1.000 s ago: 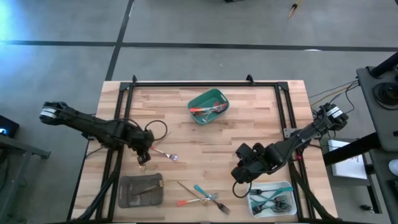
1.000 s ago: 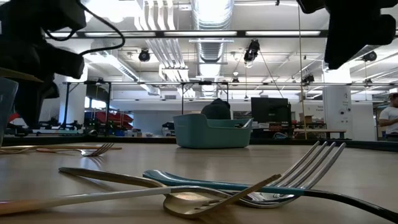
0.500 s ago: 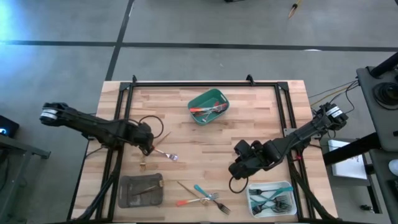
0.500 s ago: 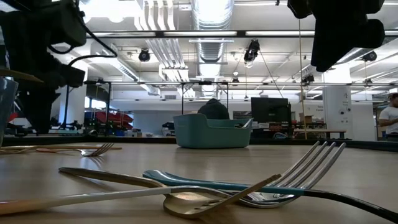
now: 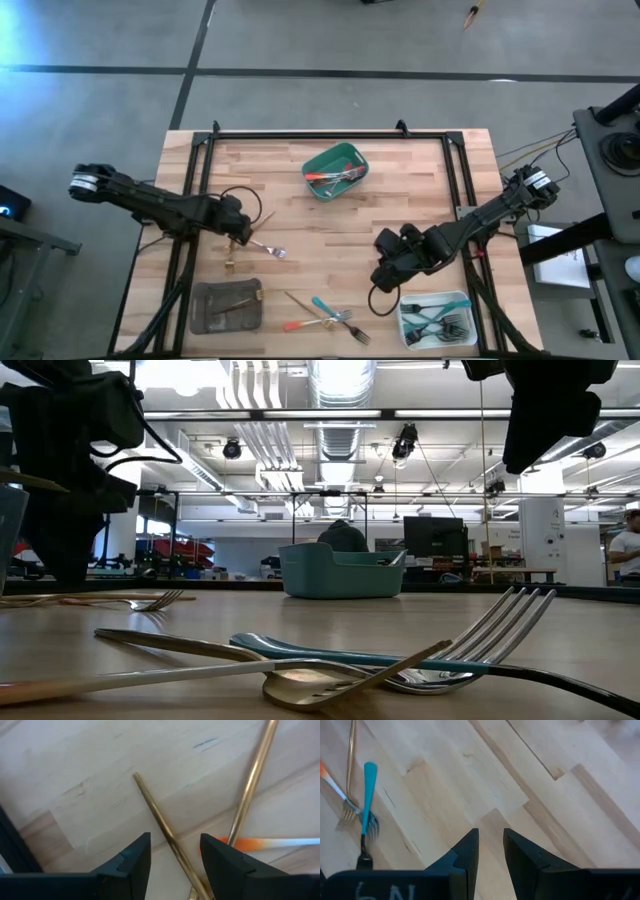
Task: Sort silverware by color (type)
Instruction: Put the gold fork into the black bin
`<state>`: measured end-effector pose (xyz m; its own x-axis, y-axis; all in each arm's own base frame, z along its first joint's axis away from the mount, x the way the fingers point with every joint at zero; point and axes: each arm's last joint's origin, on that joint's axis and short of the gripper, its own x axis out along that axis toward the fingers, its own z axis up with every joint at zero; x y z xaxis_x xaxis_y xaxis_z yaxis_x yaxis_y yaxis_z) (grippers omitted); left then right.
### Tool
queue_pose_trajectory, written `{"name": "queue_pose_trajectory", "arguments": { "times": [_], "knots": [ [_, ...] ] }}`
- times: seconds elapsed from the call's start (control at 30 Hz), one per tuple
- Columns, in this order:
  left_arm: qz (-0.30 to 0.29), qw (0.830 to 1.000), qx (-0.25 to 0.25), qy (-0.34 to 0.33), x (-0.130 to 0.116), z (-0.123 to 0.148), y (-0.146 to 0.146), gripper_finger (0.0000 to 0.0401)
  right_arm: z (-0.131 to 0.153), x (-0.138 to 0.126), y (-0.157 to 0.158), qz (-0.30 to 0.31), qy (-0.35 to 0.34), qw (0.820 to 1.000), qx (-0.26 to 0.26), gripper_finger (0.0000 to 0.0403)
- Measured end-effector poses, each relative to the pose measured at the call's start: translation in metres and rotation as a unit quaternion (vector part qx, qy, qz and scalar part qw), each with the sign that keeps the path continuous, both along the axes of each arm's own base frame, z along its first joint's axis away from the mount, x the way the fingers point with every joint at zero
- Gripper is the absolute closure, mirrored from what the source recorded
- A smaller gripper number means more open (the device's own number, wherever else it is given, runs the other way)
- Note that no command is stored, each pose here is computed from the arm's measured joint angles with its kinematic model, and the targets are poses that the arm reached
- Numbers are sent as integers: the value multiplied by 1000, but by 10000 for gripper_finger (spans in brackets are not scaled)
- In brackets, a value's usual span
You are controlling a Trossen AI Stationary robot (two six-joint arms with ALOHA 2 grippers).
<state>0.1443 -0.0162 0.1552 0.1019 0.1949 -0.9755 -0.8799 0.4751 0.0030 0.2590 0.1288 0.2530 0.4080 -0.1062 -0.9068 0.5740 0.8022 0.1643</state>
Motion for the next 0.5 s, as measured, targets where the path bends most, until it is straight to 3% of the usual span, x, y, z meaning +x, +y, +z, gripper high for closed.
{"name": "queue_pose_trajectory", "arguments": {
  "times": [0.5],
  "knots": [
    [36, 997, -31, 68, 5, -19, -3, 254, -2, -1, 0, 90, 14, 995, -43, 321]
  ]
}}
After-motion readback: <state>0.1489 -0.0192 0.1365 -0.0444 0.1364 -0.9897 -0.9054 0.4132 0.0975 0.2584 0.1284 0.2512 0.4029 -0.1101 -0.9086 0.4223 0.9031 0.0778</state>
